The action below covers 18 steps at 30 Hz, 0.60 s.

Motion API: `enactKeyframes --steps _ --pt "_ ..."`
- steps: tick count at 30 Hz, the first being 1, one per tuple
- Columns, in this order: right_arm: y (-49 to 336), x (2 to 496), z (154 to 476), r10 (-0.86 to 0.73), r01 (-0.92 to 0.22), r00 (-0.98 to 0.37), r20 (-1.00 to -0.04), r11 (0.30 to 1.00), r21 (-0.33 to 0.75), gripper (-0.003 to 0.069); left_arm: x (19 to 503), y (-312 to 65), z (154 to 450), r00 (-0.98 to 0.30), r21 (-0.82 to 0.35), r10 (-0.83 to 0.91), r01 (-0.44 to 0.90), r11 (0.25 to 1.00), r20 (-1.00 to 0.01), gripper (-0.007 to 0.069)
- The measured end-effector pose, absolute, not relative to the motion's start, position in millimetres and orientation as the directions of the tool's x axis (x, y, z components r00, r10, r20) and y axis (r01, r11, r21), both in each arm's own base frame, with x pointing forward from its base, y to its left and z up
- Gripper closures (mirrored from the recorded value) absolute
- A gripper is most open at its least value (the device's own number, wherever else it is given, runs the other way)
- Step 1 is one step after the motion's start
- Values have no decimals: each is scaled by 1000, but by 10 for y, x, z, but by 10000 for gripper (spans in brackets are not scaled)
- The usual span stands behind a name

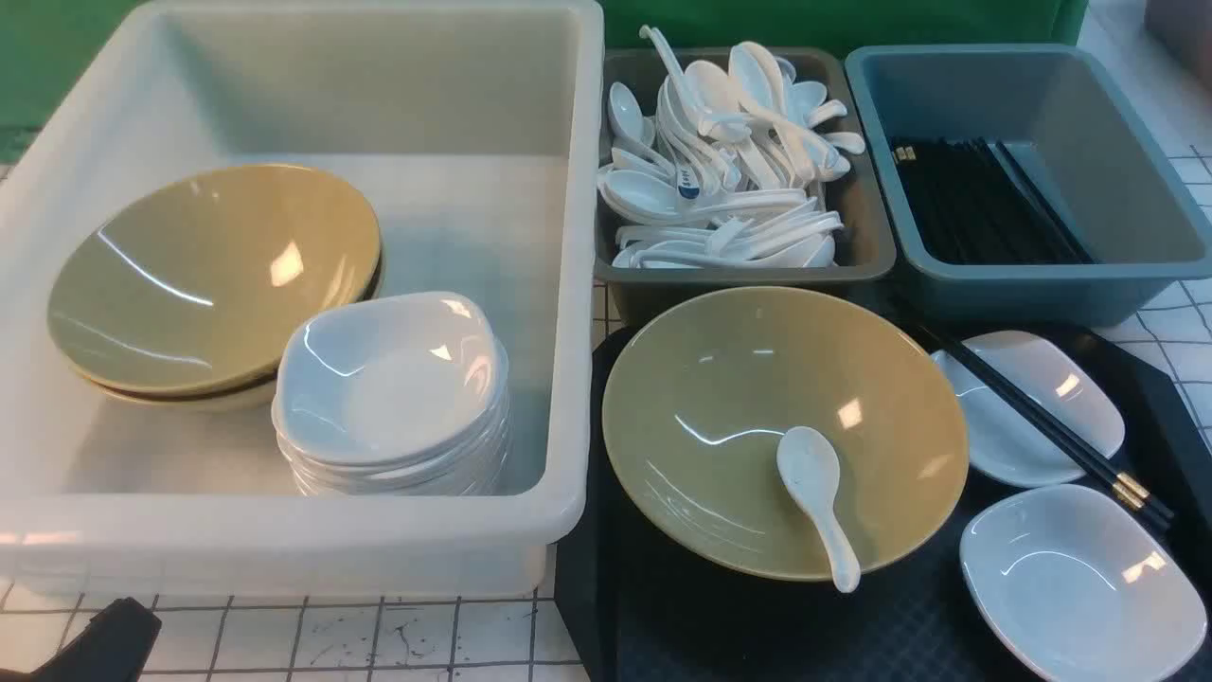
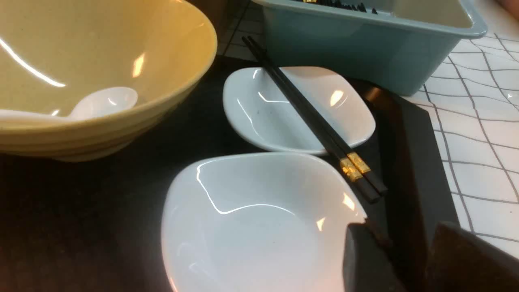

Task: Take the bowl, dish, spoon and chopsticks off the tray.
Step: Use the right arm to grab the chopsticks

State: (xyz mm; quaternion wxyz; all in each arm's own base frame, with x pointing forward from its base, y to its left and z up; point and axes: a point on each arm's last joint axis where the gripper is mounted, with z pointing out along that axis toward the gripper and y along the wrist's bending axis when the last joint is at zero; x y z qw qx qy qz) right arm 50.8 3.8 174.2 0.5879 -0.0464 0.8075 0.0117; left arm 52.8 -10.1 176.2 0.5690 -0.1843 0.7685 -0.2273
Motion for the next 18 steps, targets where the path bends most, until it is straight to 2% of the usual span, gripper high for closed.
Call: enactKeyframes --steps 13,18 --pt "38 508 1742 -61 -89 -304 -951 995 -36 423 528 -101 1762 -285 -560 -543 -25 828 -790 626" --pt "38 508 1742 -61 -89 -304 -951 995 -36 423 527 -119 1768 -289 -613 -592 -23 790 -752 626"
